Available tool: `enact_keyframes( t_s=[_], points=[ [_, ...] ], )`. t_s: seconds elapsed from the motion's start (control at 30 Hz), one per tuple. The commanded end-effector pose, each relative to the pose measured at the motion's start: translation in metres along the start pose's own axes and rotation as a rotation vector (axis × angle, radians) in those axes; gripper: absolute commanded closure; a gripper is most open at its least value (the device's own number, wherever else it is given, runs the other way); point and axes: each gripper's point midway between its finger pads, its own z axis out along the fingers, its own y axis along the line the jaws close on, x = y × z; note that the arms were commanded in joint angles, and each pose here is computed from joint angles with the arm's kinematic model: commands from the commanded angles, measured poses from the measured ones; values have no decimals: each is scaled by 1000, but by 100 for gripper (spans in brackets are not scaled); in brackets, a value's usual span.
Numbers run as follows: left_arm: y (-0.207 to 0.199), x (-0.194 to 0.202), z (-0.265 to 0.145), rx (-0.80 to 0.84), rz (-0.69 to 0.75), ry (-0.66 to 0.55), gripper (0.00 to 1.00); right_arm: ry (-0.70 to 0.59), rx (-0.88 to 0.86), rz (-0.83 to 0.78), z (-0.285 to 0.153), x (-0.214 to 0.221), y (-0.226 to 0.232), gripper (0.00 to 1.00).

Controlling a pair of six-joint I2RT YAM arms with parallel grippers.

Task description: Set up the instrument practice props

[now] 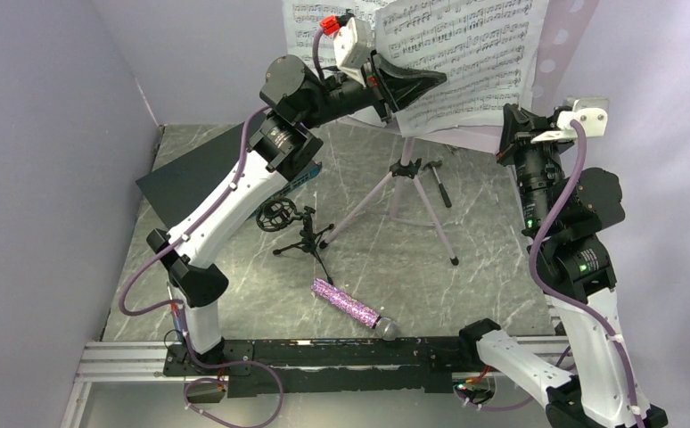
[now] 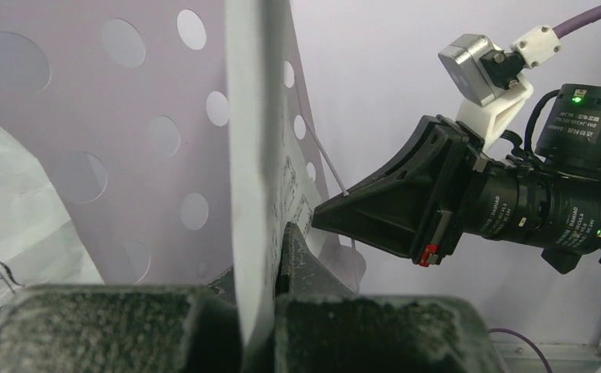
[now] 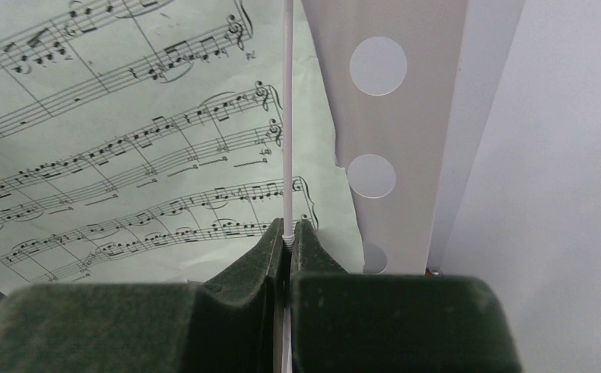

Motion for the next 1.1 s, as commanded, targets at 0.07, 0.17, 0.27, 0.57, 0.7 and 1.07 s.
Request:
enact_keyframes(
  t_s=[0.07, 0.17, 0.27, 0.57, 0.7, 1.07],
  points=[
    [-6, -16, 7, 16, 4, -39, 97, -93, -69, -12, -6, -21, 9, 100],
    [-5, -12, 11, 19, -10, -34, 97, -99, -84, -16, -7, -19, 11, 100],
    [-6, -9, 12, 27, -18, -32, 89, -92, -82, -15, -7, -18, 11, 100],
    [-16, -14, 6, 39, -26, -42, 52, -70, -65, -9, -4, -15, 9, 100],
    [-15, -15, 1, 14, -20, -30, 46, -68, -70, -4, -3, -15, 11, 100],
    [-20, -22, -18, -28, 1, -13, 46, -56, -68, 1, -1, -16, 11, 100]
  ],
)
